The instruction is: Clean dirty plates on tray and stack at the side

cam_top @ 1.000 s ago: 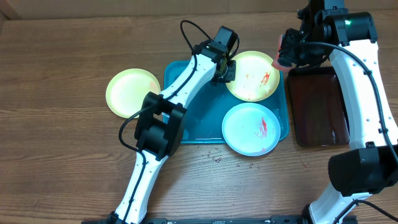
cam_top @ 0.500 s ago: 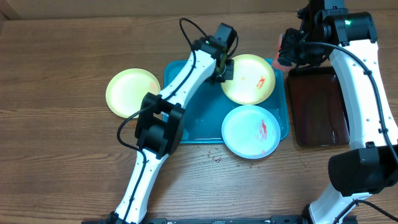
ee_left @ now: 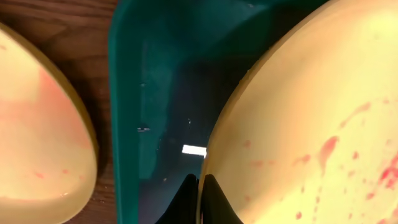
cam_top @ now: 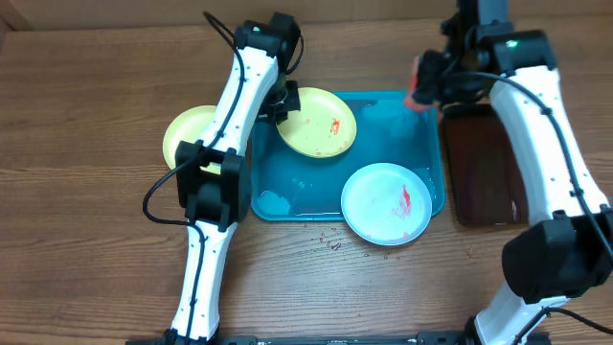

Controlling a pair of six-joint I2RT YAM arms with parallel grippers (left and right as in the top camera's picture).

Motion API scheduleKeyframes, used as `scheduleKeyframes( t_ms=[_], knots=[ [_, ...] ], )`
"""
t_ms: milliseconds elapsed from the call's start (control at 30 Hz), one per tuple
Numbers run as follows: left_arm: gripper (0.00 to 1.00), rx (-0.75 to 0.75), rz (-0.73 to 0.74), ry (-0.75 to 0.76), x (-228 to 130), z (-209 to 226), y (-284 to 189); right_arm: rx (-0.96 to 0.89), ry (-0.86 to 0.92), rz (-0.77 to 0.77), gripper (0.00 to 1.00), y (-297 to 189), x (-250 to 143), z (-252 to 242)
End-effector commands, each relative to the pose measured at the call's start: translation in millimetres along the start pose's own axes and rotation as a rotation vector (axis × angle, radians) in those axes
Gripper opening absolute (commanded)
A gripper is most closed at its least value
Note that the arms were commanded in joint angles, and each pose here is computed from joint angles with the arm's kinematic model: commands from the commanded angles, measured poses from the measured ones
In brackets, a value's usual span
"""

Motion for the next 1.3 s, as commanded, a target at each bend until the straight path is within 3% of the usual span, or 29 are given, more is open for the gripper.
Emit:
scheduleKeyframes(
  t_ms=[0, 333, 533, 1267],
  knots=[
    [0.04, 0.04, 0.063, 0.001, -12, -5, 27, 0.124, -0.049, 0.057, 0.04, 20, -18, 26],
    [0.04, 0.036, 0.156, 0.012, -28, -5, 55, 0.11, -0.095, 0.069, 0.04, 75, -39, 59],
    [0.04, -0.006, 0.166, 0.024, -29, -10, 55, 0.098, -0.063, 0.168, 0.04, 118, -52, 56],
    [0.04, -0.043, 0.158, 0.071, -21, -2, 55, 0.009, -0.041, 0.294, 0.03, 196, -81, 39]
  ],
)
Point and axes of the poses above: each gripper's point midway between its finger pads, its own y axis out along the fingers, its own z axis along the line the jaws close on, x = y × z, the point moved 6 cm from there along -y, back along the fingers
